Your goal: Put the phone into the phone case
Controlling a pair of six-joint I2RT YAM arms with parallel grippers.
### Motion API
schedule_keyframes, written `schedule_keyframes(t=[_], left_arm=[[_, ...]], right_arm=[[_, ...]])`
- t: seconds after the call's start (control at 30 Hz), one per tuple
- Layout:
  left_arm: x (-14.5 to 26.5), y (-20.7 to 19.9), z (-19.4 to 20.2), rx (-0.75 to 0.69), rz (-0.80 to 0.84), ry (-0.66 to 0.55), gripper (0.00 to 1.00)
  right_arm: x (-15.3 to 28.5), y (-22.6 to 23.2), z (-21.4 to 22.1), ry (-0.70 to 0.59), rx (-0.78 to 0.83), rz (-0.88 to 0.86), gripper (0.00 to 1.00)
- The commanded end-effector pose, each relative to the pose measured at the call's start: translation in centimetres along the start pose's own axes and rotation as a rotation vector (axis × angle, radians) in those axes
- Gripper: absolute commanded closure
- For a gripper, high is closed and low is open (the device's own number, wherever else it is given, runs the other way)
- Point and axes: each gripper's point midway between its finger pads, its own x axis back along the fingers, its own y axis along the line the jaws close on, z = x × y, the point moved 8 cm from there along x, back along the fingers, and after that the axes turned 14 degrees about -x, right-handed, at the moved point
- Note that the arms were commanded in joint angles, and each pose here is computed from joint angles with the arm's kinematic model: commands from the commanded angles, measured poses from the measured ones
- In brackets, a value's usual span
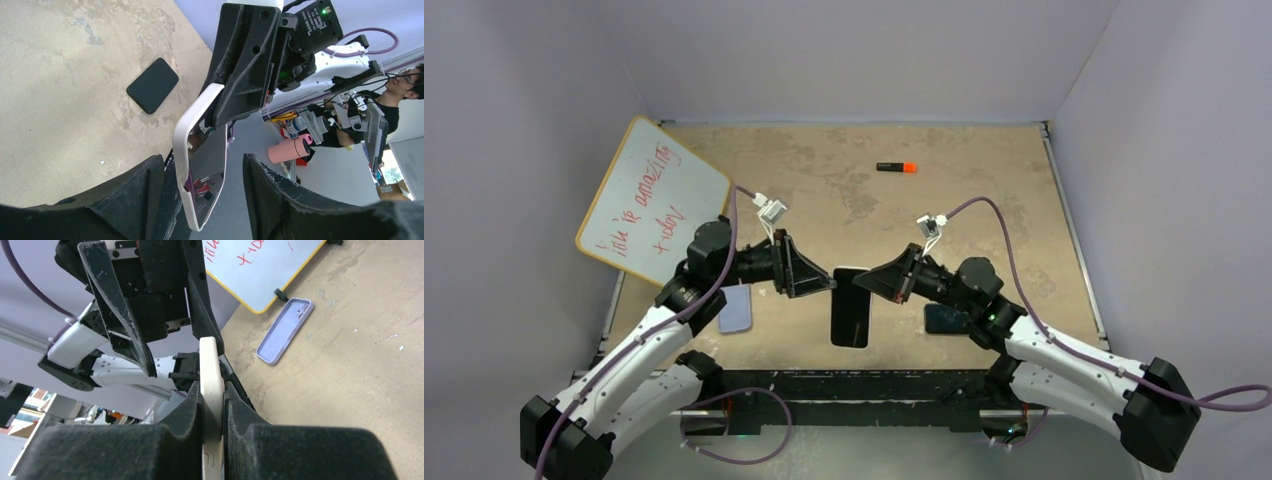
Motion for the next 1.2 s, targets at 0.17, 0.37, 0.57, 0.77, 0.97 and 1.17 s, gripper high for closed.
schedule_keyframes(t=[0.17, 0.37, 0.57, 0.77, 0.97, 1.17], left_arm=[[0.3, -0.1, 0.9, -0.034, 0.053, -0.01, 0.38], [-0.1, 0.3, 1.6, -0.017, 0.099, -0.002, 0.36], [-0.5, 0.7, 2.0, 0.012, 0.122, 0.01, 0.51], [-0.8, 1.6, 2.1, 0.039, 0.047, 0.015, 1.0], [-1.4, 2.7, 1.9, 0.051, -0.021, 0.034, 1.0], [-2.1, 4.0, 1.5, 0.082, -0.112, 0.006, 1.0]], right_arm=[[0.2, 5.1, -2.8, -0.169, -0.003, -0.188, 1.0], [-0.6, 5.4, -3.0, -0.169, -0.015, -0.221, 1.0], [-1.3, 4.6, -3.1, -0.169, -0.027, -0.205, 1.0], [-1.7, 3.1, -3.0, -0.181, -0.048, -0.135, 1.0], [-1.8, 1.8, -3.1, -0.178, -0.057, -0.061, 0.91], [-1.1, -0.4, -3.4, -0.211, -0.06, 0.164, 0.41]])
